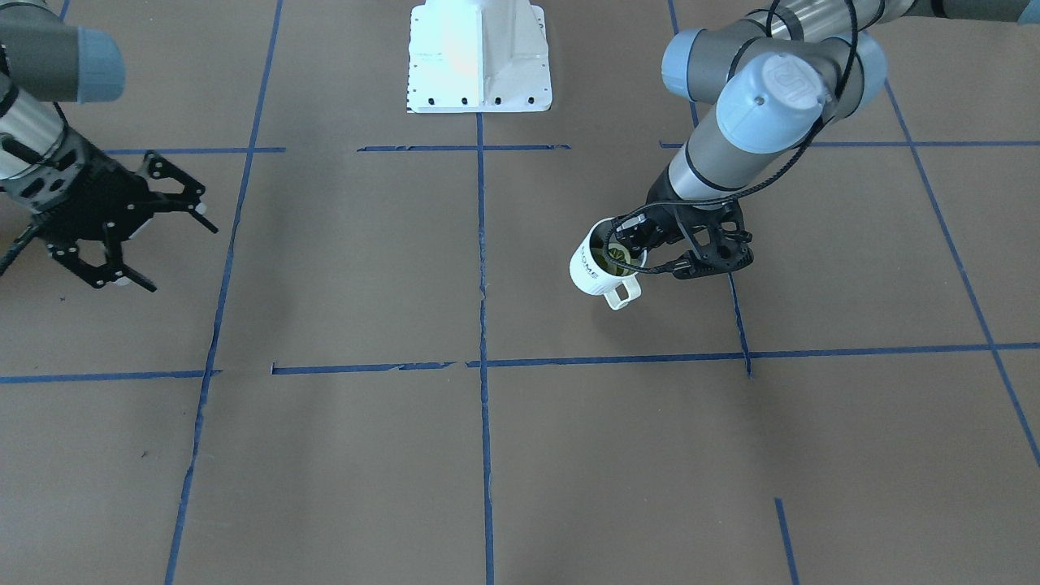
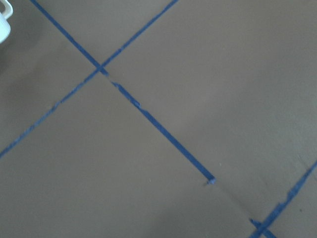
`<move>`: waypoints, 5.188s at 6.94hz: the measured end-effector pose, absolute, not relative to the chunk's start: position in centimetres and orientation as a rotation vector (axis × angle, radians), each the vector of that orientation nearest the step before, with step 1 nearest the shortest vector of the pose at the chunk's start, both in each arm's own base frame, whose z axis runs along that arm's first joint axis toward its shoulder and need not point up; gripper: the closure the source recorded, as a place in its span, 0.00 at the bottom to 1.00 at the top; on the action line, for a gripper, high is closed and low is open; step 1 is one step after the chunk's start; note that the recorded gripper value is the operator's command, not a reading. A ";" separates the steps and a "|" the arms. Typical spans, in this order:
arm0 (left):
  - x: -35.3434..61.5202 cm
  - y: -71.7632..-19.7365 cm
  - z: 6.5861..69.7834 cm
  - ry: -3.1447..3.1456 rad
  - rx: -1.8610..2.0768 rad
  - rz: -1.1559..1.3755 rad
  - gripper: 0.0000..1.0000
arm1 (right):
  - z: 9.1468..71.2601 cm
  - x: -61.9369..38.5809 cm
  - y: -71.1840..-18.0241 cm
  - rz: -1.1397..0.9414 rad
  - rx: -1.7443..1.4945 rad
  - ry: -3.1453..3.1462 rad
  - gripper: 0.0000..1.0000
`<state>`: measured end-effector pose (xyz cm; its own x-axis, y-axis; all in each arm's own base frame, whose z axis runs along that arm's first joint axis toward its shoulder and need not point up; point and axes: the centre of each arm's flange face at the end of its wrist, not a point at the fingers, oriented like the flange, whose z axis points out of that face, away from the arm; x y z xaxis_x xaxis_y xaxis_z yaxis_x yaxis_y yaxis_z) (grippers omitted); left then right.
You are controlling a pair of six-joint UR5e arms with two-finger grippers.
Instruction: Left arm hands cup to right arm to dump lemon
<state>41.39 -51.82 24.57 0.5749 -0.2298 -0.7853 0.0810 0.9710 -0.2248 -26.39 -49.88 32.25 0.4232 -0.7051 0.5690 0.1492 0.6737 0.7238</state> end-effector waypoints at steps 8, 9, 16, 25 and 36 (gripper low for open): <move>45.7 -51.3 15.7 1.006 -0.284 -0.362 1.00 | 17.1 -49.3 -36.6 -0.368 1.086 -0.943 0.00; 45.7 -51.0 15.2 1.016 -0.289 -0.368 1.00 | 17.1 -49.6 -36.2 -0.350 1.081 -0.950 0.00; 44.5 -48.5 12.4 1.081 -0.329 -0.351 1.00 | 17.4 -49.9 -35.8 -0.341 1.069 -0.955 0.00; 44.7 -45.7 10.4 1.117 -0.347 -0.318 1.00 | 17.9 -50.0 -35.6 -0.354 1.066 -0.945 0.01; 39.0 -48.9 11.7 1.150 -0.412 -0.296 0.00 | 18.2 -50.4 -35.1 -0.368 1.066 -0.937 0.82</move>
<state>39.03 -48.85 11.72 0.3831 -0.4316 -0.8167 0.0167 0.8872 -0.4610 -50.38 -35.14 18.21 0.5780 -0.6658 0.4719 -0.1661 0.4702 0.8668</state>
